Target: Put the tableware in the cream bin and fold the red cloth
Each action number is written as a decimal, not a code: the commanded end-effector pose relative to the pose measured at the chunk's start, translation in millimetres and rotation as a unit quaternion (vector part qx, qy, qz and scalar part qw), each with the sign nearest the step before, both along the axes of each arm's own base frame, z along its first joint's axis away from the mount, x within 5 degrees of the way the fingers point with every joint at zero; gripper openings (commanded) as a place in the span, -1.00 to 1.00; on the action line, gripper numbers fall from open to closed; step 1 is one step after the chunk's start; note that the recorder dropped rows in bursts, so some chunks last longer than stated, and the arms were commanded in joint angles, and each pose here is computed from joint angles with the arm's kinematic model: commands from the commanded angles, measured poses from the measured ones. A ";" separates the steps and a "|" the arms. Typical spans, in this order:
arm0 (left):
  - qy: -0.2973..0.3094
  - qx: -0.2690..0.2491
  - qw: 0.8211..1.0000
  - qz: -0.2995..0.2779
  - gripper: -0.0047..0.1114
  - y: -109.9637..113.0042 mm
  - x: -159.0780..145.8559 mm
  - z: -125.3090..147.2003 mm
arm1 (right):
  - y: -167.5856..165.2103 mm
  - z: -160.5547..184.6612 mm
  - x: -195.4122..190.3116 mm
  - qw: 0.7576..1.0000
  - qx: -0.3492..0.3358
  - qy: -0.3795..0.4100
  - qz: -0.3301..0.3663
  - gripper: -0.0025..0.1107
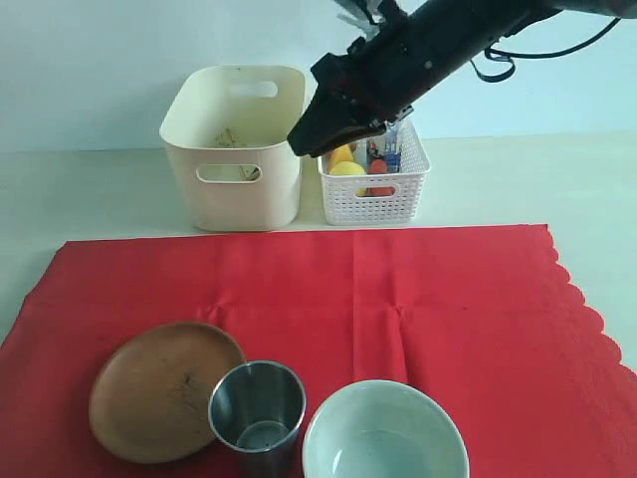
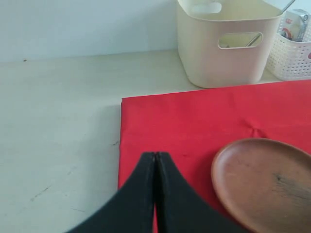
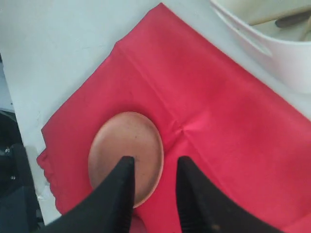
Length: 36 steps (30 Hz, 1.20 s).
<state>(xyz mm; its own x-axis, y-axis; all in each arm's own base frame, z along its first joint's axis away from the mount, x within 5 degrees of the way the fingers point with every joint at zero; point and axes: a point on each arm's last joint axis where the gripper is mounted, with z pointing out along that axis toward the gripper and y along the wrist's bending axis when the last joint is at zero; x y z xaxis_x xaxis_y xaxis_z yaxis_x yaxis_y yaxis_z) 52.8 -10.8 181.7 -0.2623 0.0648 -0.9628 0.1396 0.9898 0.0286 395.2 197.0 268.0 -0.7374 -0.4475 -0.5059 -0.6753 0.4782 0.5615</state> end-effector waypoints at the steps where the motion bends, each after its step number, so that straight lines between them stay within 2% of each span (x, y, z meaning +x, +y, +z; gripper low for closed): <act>1: -0.003 -0.002 1.000 0.002 -0.92 0.2 -0.2 -0.3 | 18.3 0.0 -12.6 0.999 0.002 -0.008 0.037 -0.44; 9: -0.003 -0.002 1.000 0.002 -0.92 0.2 -0.2 -0.3 | 31.6 -5.6 -18.2 0.998 0.001 -0.006 0.056 -0.44; 16: -0.003 -0.002 1.000 0.002 -0.92 0.2 -0.2 -0.3 | 37.0 -23.7 -13.1 0.998 0.011 0.034 0.044 -0.44; 21: -0.003 -0.002 1.000 0.002 -0.92 0.2 -0.2 -0.3 | 35.0 -11.0 -13.8 0.999 0.005 0.008 0.049 -0.44; 26: -0.003 -0.002 1.000 0.002 -0.92 0.2 -0.2 -0.3 | 23.6 15.8 -17.0 0.997 -0.053 -0.039 0.037 -0.45; 30: -0.003 -0.002 1.000 0.002 -0.92 0.2 -0.2 -0.3 | 12.3 39.7 -25.3 0.994 -0.090 -0.057 0.005 -0.63; 33: -0.003 -0.002 1.000 0.002 -0.92 0.2 -0.2 -0.3 | 2.7 60.7 -36.5 0.991 -0.108 -0.077 -0.015 -0.93; 36: -0.003 -0.002 1.000 0.002 -0.92 0.2 -0.2 -0.3 | -5.6 73.8 -56.2 0.991 -0.106 -0.082 -0.016 -0.96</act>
